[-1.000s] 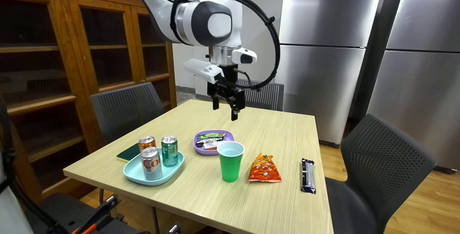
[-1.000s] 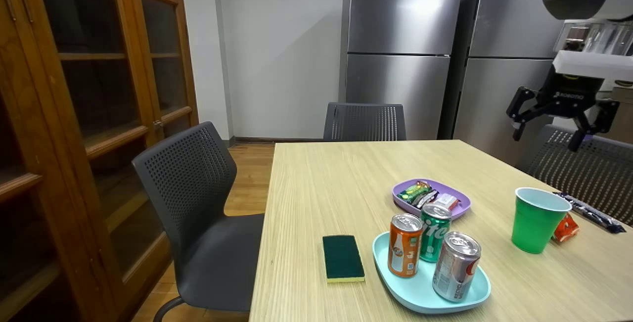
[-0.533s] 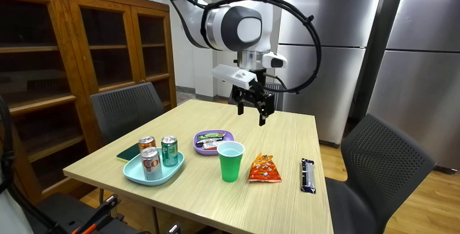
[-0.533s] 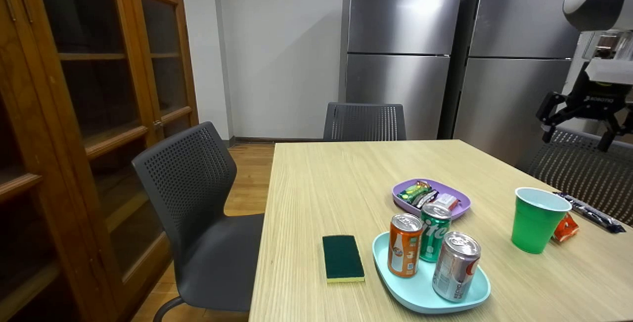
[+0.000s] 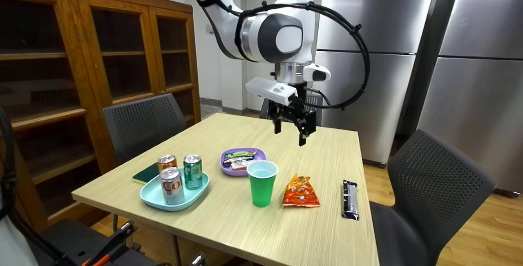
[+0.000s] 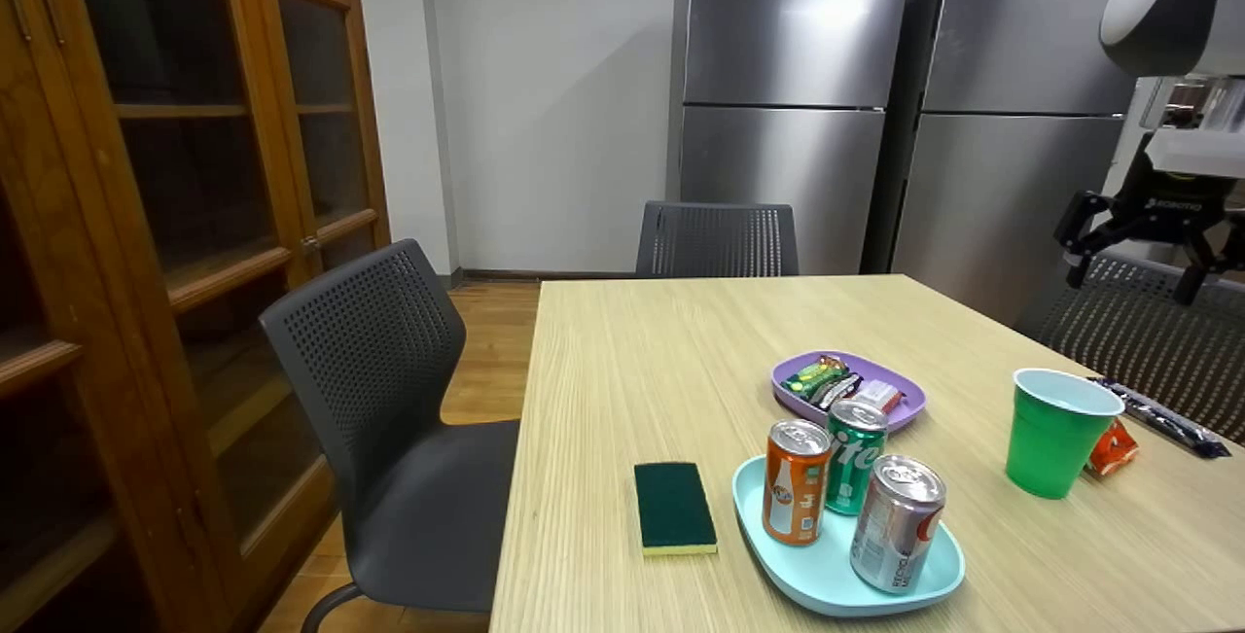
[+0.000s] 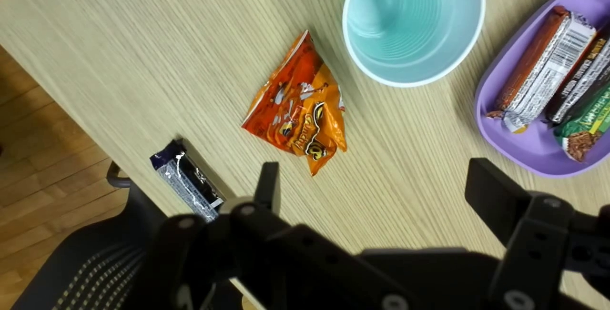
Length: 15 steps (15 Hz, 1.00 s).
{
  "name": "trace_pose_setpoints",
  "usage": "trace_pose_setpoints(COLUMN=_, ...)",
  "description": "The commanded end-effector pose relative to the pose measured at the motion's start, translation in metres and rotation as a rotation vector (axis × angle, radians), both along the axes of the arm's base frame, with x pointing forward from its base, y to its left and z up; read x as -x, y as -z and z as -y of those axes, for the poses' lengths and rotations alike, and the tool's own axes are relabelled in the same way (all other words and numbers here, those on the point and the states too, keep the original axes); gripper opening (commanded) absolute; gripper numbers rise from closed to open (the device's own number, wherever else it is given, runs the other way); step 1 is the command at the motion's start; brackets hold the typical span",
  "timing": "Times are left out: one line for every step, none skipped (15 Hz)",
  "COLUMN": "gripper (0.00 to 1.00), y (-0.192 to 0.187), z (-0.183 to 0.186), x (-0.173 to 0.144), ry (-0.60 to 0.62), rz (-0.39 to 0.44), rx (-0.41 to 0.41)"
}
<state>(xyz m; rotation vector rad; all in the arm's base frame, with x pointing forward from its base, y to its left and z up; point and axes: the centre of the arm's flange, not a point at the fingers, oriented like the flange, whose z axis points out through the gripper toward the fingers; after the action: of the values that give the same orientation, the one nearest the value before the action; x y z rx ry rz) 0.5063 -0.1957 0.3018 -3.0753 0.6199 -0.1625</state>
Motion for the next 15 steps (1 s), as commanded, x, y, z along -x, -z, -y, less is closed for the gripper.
trace_pose_setpoints(gripper=1.0, y=0.0, z=0.0, x=0.0, ry=0.0, rz=0.0, rx=0.0)
trace_pose_setpoints(gripper=1.0, y=0.0, z=0.006, x=-0.003, ry=0.008, rz=-0.003, rx=0.0)
trace_pose_setpoints(gripper=1.0, y=0.0, z=0.014, x=-0.007, ry=0.015, rz=-0.003, rx=0.006)
trace_pose_setpoints(gripper=1.0, y=0.0, z=0.02, x=-0.008, ry=0.016, rz=-0.004, rx=0.012)
trace_pose_setpoints(gripper=1.0, y=0.001, z=0.029, x=-0.01, ry=0.021, rz=-0.006, rx=0.021)
trace_pose_setpoints(gripper=1.0, y=0.001, z=0.037, x=-0.011, ry=0.029, rz=-0.007, rx=0.024)
trace_pose_setpoints(gripper=1.0, y=0.001, z=0.047, x=-0.013, ry=0.034, rz=-0.006, rx=0.031)
trace_pose_setpoints(gripper=1.0, y=0.002, z=0.057, x=-0.015, ry=0.04, rz=-0.007, rx=0.035)
trace_pose_setpoints(gripper=1.0, y=0.004, z=0.066, x=-0.017, ry=0.046, rz=-0.014, rx=0.045)
trace_pose_setpoints(gripper=1.0, y=0.006, z=0.076, x=-0.018, ry=0.044, rz=-0.015, rx=0.051)
trace_pose_setpoints(gripper=1.0, y=0.009, z=0.086, x=-0.02, ry=0.041, rz=-0.02, rx=0.047)
trace_pose_setpoints(gripper=1.0, y=0.012, z=0.094, x=-0.022, ry=0.041, rz=-0.023, rx=0.053)
trace_pose_setpoints(gripper=1.0, y=0.016, z=0.103, x=-0.024, ry=0.043, rz=-0.027, rx=0.05)
trace_pose_setpoints(gripper=1.0, y=0.022, z=0.112, x=-0.027, ry=0.049, rz=-0.031, rx=0.057)
trace_pose_setpoints(gripper=1.0, y=0.027, z=0.121, x=-0.031, ry=0.061, rz=-0.04, rx=0.067)
